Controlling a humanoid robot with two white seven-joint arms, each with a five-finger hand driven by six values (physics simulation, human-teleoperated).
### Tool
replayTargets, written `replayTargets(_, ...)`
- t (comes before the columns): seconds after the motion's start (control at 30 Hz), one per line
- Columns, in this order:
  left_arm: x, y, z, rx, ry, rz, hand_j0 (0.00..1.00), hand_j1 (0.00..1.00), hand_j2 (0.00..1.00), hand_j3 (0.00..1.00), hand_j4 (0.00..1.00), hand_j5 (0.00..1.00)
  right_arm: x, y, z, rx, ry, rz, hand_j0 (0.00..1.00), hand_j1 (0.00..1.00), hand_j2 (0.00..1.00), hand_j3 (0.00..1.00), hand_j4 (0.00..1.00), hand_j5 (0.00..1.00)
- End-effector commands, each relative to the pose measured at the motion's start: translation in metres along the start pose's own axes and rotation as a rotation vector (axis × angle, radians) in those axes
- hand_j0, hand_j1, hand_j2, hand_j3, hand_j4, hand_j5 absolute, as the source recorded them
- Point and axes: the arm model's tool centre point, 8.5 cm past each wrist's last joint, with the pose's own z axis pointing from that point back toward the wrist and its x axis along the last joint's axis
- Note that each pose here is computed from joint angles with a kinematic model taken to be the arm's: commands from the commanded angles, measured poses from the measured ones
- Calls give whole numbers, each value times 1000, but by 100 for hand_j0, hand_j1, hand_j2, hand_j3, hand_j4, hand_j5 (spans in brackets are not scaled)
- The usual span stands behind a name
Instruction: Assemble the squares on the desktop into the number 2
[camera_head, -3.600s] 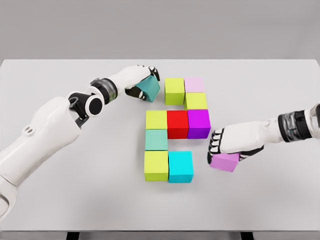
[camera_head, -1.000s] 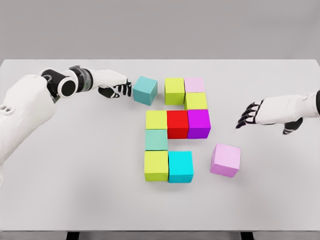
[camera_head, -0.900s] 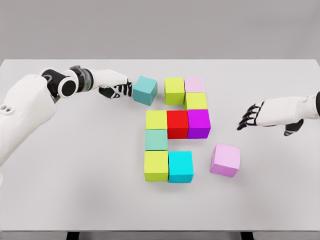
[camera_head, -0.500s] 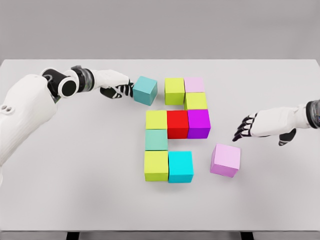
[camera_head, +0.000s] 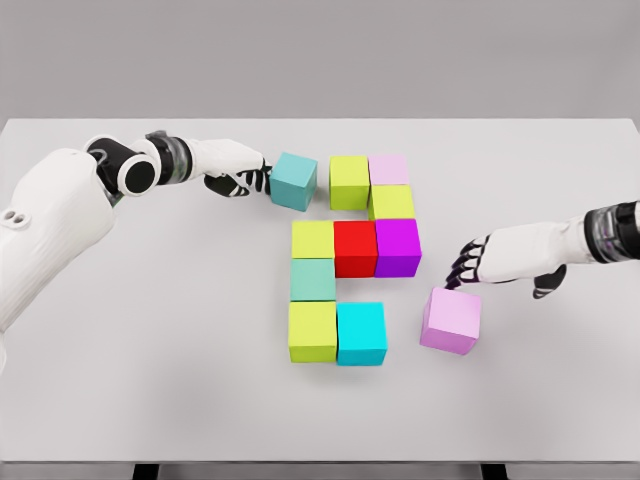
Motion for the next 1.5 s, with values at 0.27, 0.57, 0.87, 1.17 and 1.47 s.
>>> replayTargets(0.27,10,3,-3,10,-28,-1,54,54,54,54,54,54,10,-4,-1,-9,-24,19,100,100,100,100,100,100)
replayTargets(0.57,17,3,-7,14,-55,-1,54,54,54,54,54,54,13,-6,-1,-11,-31,27,100,100,100,100,100,100)
replayTargets(0.87,17,0,-7,15,-67,21,67,67,67,67,67,67,13,-8,-1,-18,-29,30,100,100,100,100,100,100)
replayTargets(1.17,-25,4,30,54,-17,56,100,100,100,100,100,100,-19,-9,19,-48,70,-20,100,100,100,100,100,100)
replayTargets(1.47,-45,-24,151,102,-198,89,100,100,100,100,100,100,-66,35,78,-65,239,-223,100,100,100,100,100,100)
